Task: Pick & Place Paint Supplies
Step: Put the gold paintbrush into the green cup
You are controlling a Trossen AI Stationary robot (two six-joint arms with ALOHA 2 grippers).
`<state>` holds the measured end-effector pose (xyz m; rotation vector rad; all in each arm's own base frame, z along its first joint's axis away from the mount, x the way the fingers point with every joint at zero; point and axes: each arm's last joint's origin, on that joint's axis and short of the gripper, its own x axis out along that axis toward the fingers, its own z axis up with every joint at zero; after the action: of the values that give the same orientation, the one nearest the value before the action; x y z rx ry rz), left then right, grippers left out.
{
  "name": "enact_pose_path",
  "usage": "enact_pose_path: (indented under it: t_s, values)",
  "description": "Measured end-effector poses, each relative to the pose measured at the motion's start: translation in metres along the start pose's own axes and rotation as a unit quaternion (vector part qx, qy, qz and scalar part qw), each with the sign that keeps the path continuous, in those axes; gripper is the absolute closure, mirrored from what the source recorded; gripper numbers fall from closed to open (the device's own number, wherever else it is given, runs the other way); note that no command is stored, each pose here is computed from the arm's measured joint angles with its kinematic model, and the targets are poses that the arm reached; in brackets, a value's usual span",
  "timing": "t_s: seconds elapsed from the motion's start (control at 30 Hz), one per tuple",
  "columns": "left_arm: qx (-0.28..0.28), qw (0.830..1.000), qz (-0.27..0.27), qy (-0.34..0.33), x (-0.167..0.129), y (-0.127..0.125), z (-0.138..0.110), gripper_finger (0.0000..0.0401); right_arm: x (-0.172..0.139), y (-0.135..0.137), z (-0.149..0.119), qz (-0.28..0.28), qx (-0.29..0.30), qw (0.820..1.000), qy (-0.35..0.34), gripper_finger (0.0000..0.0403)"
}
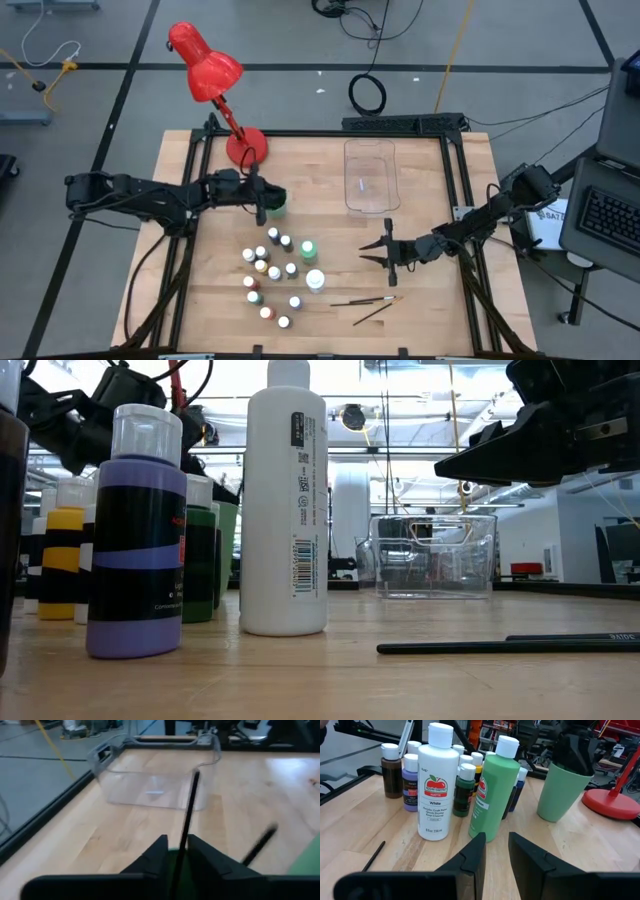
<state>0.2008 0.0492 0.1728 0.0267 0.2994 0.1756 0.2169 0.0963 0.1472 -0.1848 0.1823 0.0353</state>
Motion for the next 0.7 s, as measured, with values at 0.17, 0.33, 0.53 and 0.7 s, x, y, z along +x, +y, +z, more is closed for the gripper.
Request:
enact_pose_path:
  t_s: [0.17,0.33,0.53,0.7]
  values:
    - [0.003,1.0,-0.011,-0.007,-0.001,0.001,0.021,0.0271,0.0,0.0,0.0,0.0,0.0,1.0,0.0,0.0328]
    - [0.007,0.999,-0.014,0.031,-0.017,0.002,0.052,0.0236,0.0,0.0,0.0,0.0,0.002,1.0,0.0,0.0328]
    - [0.022,0.993,-0.031,0.113,-0.078,-0.002,0.099,0.0227,0.0,0.0,0.0,0.001,0.006,1.0,0.0,0.0328]
    - [0.023,1.0,-0.009,-0.004,-0.127,-0.006,0.102,0.0276,0.0,0.0,0.0,0.001,0.011,1.0,0.0,0.0328]
